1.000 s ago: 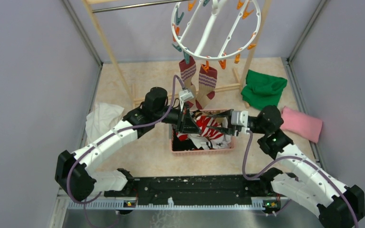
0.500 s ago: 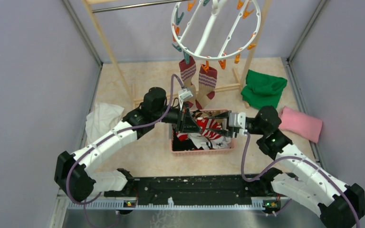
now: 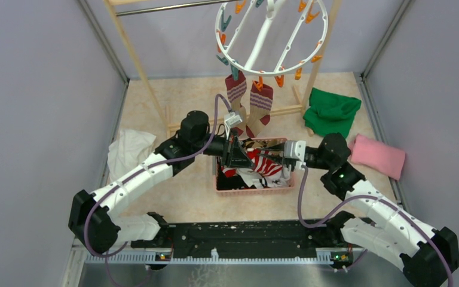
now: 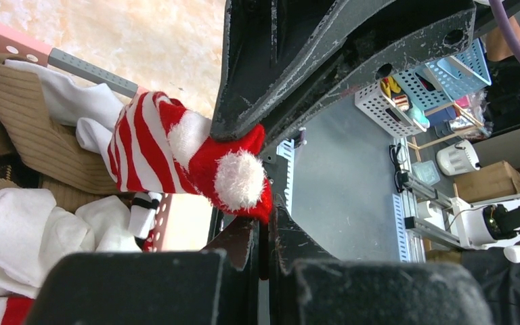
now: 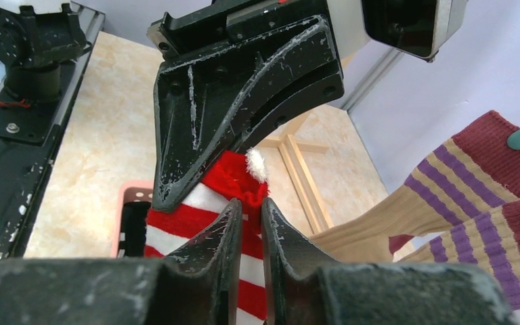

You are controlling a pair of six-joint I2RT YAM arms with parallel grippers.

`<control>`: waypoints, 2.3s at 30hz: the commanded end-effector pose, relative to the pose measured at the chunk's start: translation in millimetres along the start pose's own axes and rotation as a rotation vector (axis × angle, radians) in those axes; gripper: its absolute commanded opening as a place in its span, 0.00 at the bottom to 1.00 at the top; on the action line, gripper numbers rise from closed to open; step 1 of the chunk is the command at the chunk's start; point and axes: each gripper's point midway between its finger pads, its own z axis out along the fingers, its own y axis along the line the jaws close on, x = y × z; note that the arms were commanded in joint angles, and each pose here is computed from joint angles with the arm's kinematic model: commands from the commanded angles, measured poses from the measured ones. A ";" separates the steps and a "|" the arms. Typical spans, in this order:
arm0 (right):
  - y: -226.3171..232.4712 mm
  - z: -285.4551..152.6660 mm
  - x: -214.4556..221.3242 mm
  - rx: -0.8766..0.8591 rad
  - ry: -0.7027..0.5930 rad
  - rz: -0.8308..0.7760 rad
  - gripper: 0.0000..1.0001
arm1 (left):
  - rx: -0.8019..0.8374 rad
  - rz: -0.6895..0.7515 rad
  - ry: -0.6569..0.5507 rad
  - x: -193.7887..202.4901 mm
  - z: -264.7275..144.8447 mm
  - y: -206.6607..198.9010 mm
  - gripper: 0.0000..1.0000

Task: Clip the socks to the hanger
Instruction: Pick up the sock from the bin.

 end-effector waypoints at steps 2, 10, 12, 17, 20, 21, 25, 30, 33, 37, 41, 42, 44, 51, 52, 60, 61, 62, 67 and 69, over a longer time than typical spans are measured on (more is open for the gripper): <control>-16.8 1.8 -21.0 0.048 -0.029 -0.081 0.08 | 0.026 0.045 -0.021 -6.2 -1.9 -6.5 0.00; -17.6 -0.9 -32.7 0.042 -0.045 -0.092 0.00 | -0.028 0.080 -0.040 -12.6 -5.3 -1.9 0.30; -17.1 -2.6 -34.5 0.039 -0.044 -0.057 0.00 | -0.045 0.130 -0.060 -16.6 -10.3 -5.1 0.43; -14.8 -9.7 -35.7 0.033 -0.037 0.058 0.00 | -0.204 0.342 -0.195 -31.8 -39.9 -7.0 0.82; -15.3 -13.1 -39.7 0.044 -0.051 0.125 0.00 | -0.306 0.484 -0.360 -44.1 -69.8 -16.8 0.99; -15.3 -13.7 -41.7 0.046 -0.058 0.147 0.00 | -0.325 0.536 -0.422 -46.8 -78.8 -20.8 0.99; -17.2 -13.8 -44.7 0.050 -0.073 0.217 0.00 | -0.312 0.685 -0.593 -48.6 -97.9 -37.9 0.99; -26.8 -13.8 -43.7 0.084 -0.064 0.299 0.00 | -0.250 0.680 -0.516 -55.1 -80.0 -41.6 0.96; -36.8 -15.5 -46.1 0.115 -0.059 0.310 0.00 | -0.220 0.668 -0.499 -61.4 -64.4 -41.3 0.94; -52.0 -18.4 -52.1 0.161 -0.053 0.316 0.00 | -0.222 0.662 -0.513 -70.9 -49.3 -37.8 0.89; -58.2 -19.2 -55.3 0.177 -0.052 0.313 0.00 | -0.248 0.666 -0.560 -76.1 -43.7 -35.3 0.84; -59.0 -19.4 -54.2 0.180 -0.049 0.315 0.00 | -0.255 0.661 -0.573 -76.3 -42.5 -33.8 0.83; -58.9 -18.8 -52.4 0.179 -0.046 0.319 0.00 | -0.267 0.662 -0.593 -77.2 -39.7 -32.2 0.81; -59.4 -17.4 -46.8 0.181 -0.037 0.329 0.00 | -0.281 0.665 -0.637 -86.5 -27.5 -31.7 0.75; -59.8 -17.3 -46.9 0.181 -0.038 0.328 0.00 | -0.278 0.662 -0.632 -86.8 -24.7 -31.3 0.74; -57.6 -17.3 -48.7 0.172 -0.047 0.342 0.00 | -0.310 0.640 -0.613 -86.6 -16.8 -20.7 0.47; -56.8 -17.5 -48.5 0.170 -0.047 0.341 0.00 | -0.313 0.643 -0.617 -87.7 -17.2 -20.7 0.47; -55.8 -17.5 -48.1 0.167 -0.046 0.342 0.00 | -0.315 0.645 -0.619 -88.6 -17.3 -20.5 0.47; -54.1 -18.4 -46.2 0.165 -0.043 0.342 0.00 | -0.315 0.654 -0.624 -93.1 -14.4 -20.2 0.46; -53.9 -18.8 -45.7 0.166 -0.042 0.339 0.00 | -0.311 0.658 -0.621 -93.5 -12.3 -19.4 0.37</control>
